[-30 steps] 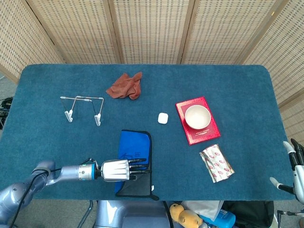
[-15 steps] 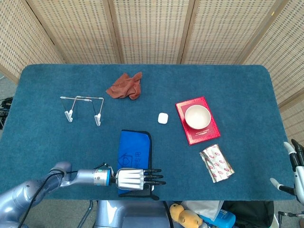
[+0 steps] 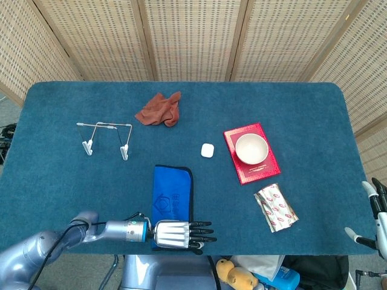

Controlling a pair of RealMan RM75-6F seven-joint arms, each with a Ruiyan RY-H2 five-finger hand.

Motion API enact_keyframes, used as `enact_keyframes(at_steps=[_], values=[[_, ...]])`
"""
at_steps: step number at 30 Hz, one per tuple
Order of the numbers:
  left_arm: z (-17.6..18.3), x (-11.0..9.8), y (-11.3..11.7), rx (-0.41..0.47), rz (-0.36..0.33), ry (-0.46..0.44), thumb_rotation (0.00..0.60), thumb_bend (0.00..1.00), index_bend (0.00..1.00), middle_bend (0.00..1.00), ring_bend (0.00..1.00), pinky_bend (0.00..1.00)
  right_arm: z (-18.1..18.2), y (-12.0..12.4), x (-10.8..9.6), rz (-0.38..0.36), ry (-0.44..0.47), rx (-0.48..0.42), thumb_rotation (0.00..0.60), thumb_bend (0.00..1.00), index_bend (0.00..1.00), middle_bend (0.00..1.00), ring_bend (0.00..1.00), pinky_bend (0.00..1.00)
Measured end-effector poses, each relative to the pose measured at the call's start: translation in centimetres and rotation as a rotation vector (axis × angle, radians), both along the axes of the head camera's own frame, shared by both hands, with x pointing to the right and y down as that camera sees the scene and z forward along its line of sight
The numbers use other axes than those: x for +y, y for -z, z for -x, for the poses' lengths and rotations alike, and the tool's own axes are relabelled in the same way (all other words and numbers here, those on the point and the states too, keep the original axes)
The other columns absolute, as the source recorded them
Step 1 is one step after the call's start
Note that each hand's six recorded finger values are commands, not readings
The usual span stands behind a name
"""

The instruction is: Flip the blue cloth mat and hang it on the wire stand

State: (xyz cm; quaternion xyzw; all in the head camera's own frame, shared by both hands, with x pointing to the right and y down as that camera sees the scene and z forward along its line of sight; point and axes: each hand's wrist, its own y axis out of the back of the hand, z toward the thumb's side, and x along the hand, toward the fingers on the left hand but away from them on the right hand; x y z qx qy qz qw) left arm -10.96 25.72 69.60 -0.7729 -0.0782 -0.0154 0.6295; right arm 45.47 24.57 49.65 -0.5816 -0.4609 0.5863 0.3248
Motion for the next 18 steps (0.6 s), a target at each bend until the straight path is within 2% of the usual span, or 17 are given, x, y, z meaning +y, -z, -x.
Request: enact_keyframes(at_steps=[8,13,18], values=[[0.0,-0.7,0.9,0.036,0.014,0.052,0.600,0.30,0.00,0.00,0.00,0.00,0.1,-0.1,0.1,0.005,0.003,0.003,0.600,0.00,0.00,0.00,0.00,0.00],[0.0,-2.1,2.0,0.085,0.021,0.114,0.600,0.22,0.00,0.00,0.00,0.00,0.2,-0.1,0.1,0.005,0.004,0.004,0.600,0.00,0.00,0.00,0.00,0.00],[-0.1,-3.3,2.7,0.106,0.077,0.191,0.600,0.14,0.00,0.00,0.00,0.00,0.3,-0.1,0.1,0.009,0.009,0.005,0.600,0.00,0.00,0.00,0.00,0.00]])
